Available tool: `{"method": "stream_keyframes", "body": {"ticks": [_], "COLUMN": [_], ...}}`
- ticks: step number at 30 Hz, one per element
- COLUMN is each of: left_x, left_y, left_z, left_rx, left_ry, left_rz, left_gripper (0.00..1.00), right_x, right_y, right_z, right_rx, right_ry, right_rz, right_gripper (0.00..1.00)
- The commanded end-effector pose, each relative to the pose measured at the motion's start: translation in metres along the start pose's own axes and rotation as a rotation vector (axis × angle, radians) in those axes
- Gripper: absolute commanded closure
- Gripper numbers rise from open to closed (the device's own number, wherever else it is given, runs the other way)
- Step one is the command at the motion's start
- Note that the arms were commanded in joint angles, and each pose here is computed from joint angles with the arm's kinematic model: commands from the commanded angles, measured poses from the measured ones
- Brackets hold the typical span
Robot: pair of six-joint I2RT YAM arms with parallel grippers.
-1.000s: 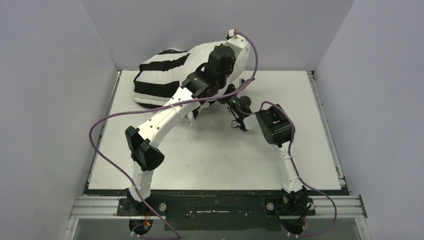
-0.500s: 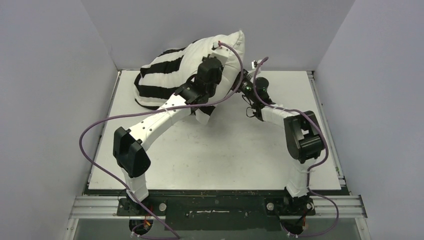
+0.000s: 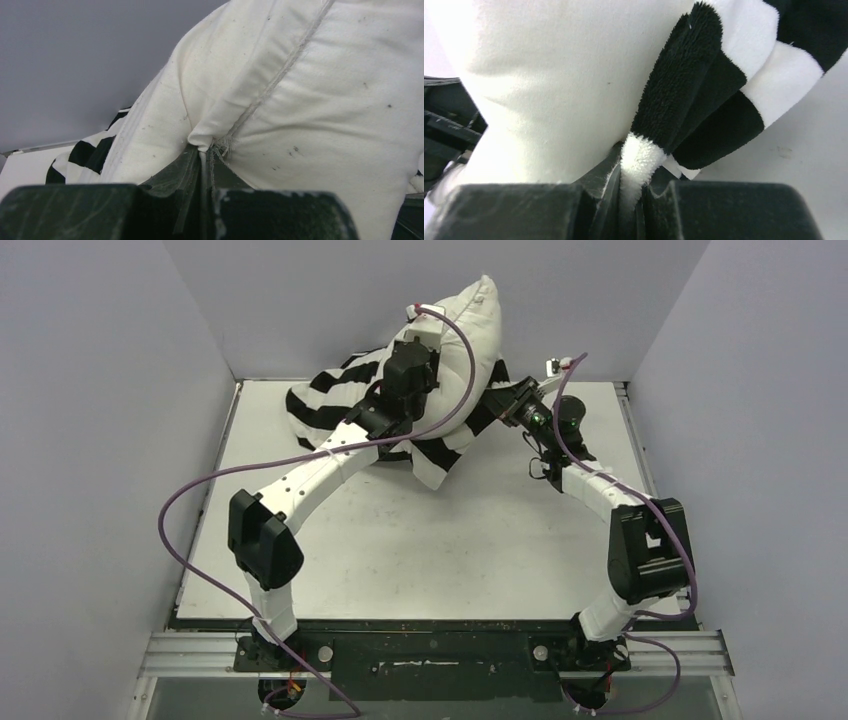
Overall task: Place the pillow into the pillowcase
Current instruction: Stuff the pillow into the pillowcase.
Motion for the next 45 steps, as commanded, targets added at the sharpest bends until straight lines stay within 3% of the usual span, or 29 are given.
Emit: {"method": "stream_keyframes", "body": {"ticks": [1, 4, 9, 11, 13, 14, 17, 18, 22, 26, 29, 32, 37, 40, 43, 45], "left_x": [0.079, 0.077, 0.096, 0.074, 0.031, 0.003, -0.073, -0.090, -0.123, -0.113, -0.079, -0.045, -0.025, -0.017, 0.011, 0.036], "left_y": [-0.027, -0.030, -0.026, -0.012, 0.014, 0.033, 0.099, 0.118, 0.156, 0.162, 0.141, 0.119, 0.105, 0.104, 0.096, 0.089], "left_z": [0.032, 0.022, 0.015, 0.003, -0.031, -0.053, -0.097, -0.102, -0.067, 0.001, 0.046, 0.067, 0.041, 0.033, 0.026, 0.012], "left_rx": [-0.145, -0.156, -0.140, -0.079, 0.104, 0.225, 0.519, 0.598, 0.666, 0.554, 0.399, 0.297, 0.544, 0.587, 0.600, 0.651], "left_ry": [-0.152, -0.183, -0.151, -0.115, -0.074, -0.049, 0.006, 0.029, 0.136, 0.243, 0.305, 0.288, 0.340, 0.338, 0.289, 0.271], "left_rz": [0.244, 0.250, 0.283, 0.241, 0.146, 0.090, -0.043, -0.064, -0.049, -0.042, -0.002, 0.066, 0.057, 0.049, 0.105, 0.152], "left_gripper": [1.00, 1.00, 1.00, 1.00, 1.00, 0.97, 0.60, 0.52, 0.45, 0.45, 0.50, 0.53, 0.47, 0.45, 0.42, 0.41], "right_x": [-0.058, -0.064, -0.071, -0.071, -0.069, -0.068, -0.070, -0.072, -0.080, -0.068, -0.045, -0.024, 0.011, 0.027, 0.047, 0.051], "right_y": [0.047, 0.050, 0.052, 0.051, 0.047, 0.046, 0.046, 0.047, 0.051, 0.059, 0.066, 0.078, 0.097, 0.101, 0.095, 0.103], "right_z": [0.181, 0.211, 0.221, 0.203, 0.180, 0.172, 0.165, 0.165, 0.151, 0.127, 0.099, 0.069, 0.007, -0.010, -0.019, -0.027], "right_rx": [-0.630, -0.713, -0.581, -0.481, -0.393, -0.375, -0.363, -0.354, -0.264, -0.207, -0.159, -0.088, 0.096, 0.123, 0.182, 0.294], "right_ry": [0.255, 0.289, 0.439, 0.440, 0.416, 0.390, 0.333, 0.335, 0.331, 0.327, 0.290, 0.284, 0.292, 0.310, 0.358, 0.372], "right_rz": [-0.116, -0.078, -0.081, -0.089, -0.090, -0.090, -0.111, -0.118, -0.137, -0.089, -0.035, -0.006, 0.075, 0.110, 0.204, 0.240], "right_gripper": [1.00, 1.00, 1.00, 1.00, 1.00, 1.00, 1.00, 1.00, 1.00, 1.00, 1.00, 1.00, 1.00, 0.99, 0.88, 0.68]}}
Point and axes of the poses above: each gripper's point midway between its finger pads, its own y axis back along the fingers, its own z axis along the line the jaws close on, x = y × z, the point moved 3 cm from there along y, back along the fingers, and after that the axes turned 9 degrees about -y, right-handed, at the moved point
